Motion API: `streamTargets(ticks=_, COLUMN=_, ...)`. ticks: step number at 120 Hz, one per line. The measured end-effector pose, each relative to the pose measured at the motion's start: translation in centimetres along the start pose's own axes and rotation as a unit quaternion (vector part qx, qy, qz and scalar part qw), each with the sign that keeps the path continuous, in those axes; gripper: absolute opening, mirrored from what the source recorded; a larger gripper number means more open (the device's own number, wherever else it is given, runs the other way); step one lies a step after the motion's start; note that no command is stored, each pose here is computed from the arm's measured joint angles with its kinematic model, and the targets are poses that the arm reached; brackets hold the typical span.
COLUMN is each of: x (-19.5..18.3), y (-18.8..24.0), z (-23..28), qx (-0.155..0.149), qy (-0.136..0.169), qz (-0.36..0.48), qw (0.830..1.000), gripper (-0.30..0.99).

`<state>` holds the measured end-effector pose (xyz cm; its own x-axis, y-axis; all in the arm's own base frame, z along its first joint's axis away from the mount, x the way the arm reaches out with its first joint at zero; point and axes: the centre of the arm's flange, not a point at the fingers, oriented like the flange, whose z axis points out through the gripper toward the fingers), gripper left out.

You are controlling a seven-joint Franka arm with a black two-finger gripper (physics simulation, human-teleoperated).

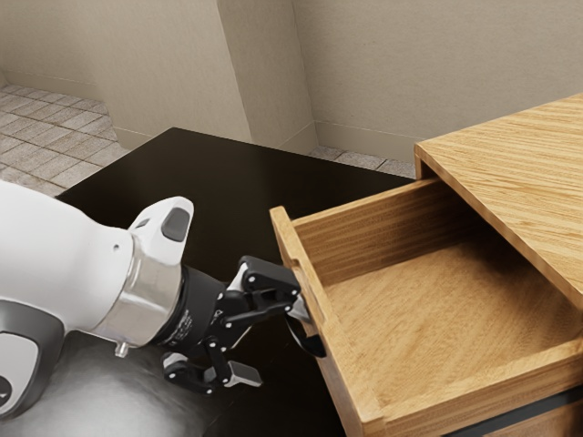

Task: Pull the drawer handle with one arm to open the drawer

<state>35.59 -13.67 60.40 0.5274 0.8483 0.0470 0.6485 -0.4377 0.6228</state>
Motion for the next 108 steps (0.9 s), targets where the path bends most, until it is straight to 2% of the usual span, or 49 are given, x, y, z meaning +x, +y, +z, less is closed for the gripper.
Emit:
streamTargets(ticks=26, x=-0.1, y=-0.9, z=-1.7, qx=-0.014, qy=0.004, qz=0.002, qw=1.000, gripper=0.68)
streamTargets(ticks=58, x=0.2, y=-0.6, z=-4.7, qx=-0.061, qy=-0.008, qz=-0.010, qw=0.998, gripper=0.65)
streamTargets(ticks=74, x=0.0, y=-0.3, z=-5.7, qx=-0.075, qy=-0.006, qz=0.002, qw=0.997, gripper=0.65)
streamTargets(ticks=93, x=-0.4, y=-0.8, z=-9.9, qx=-0.104, qy=0.003, qz=0.014, qw=0.995, gripper=0.66)
streamTargets(ticks=100, x=0.4, y=1.6, z=-12.4, qx=-0.093, qy=0.002, qz=0.017, qw=0.996, gripper=0.66)
streamTargets(ticks=108, x=2.0, y=8.8, z=-14.4, qx=-0.044, qy=-0.009, qz=0.027, qw=0.999, gripper=0.67)
